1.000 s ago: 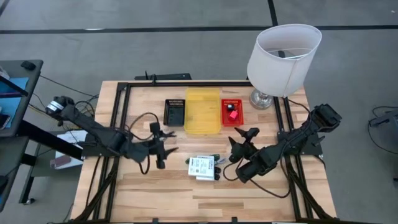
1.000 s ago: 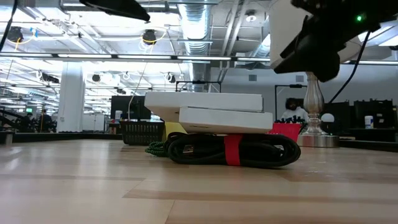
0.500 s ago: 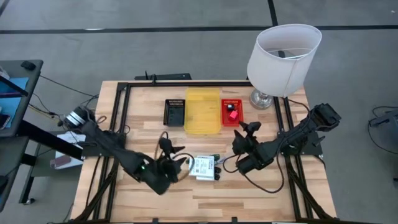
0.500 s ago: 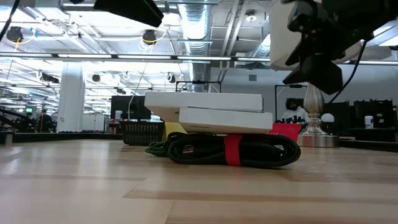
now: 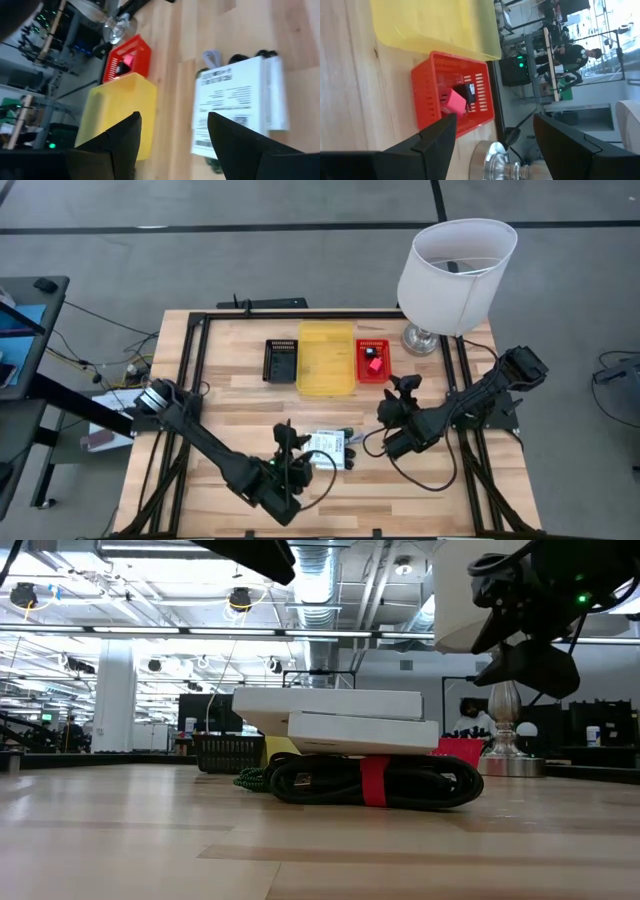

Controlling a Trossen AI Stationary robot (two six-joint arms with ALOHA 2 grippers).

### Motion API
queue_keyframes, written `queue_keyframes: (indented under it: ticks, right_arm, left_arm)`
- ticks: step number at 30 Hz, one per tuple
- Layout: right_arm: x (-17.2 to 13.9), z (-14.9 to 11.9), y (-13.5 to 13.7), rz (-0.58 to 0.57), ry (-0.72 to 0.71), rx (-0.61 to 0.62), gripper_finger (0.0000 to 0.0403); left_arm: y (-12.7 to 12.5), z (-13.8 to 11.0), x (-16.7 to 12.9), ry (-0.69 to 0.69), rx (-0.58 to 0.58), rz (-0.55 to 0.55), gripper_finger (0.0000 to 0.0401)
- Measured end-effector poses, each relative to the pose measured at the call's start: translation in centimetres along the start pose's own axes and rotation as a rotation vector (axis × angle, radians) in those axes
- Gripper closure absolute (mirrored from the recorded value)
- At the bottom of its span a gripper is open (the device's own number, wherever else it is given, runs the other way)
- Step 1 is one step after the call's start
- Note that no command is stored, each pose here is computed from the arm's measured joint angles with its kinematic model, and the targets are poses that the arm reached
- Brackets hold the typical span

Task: Pick and place items into bin
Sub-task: Put the top card reader box into the black bin

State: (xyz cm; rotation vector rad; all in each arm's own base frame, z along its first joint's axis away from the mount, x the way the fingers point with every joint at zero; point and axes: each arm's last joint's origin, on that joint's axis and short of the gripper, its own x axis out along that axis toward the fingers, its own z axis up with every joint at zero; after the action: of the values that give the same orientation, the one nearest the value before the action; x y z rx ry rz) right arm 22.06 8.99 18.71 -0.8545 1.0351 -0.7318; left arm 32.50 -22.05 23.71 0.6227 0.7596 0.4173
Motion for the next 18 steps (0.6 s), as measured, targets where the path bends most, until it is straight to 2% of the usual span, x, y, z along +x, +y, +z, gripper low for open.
queue_keyframes:
  ticks: [13,18]
  right_arm:
    - [0.0,-0.7,-0.4,-0.024,0.036,0.017,0.0145]
    - [0.0,-0.7,-0.5,-0.025,0.039,0.017,0.0145]
  left_arm:
    - [-1.6,0.2,-0.4,0.106,-0.159,-0.135,0.0180]
    - [-1.7,0.2,-0.3,0.117,-0.170,-0.158,0.0180]
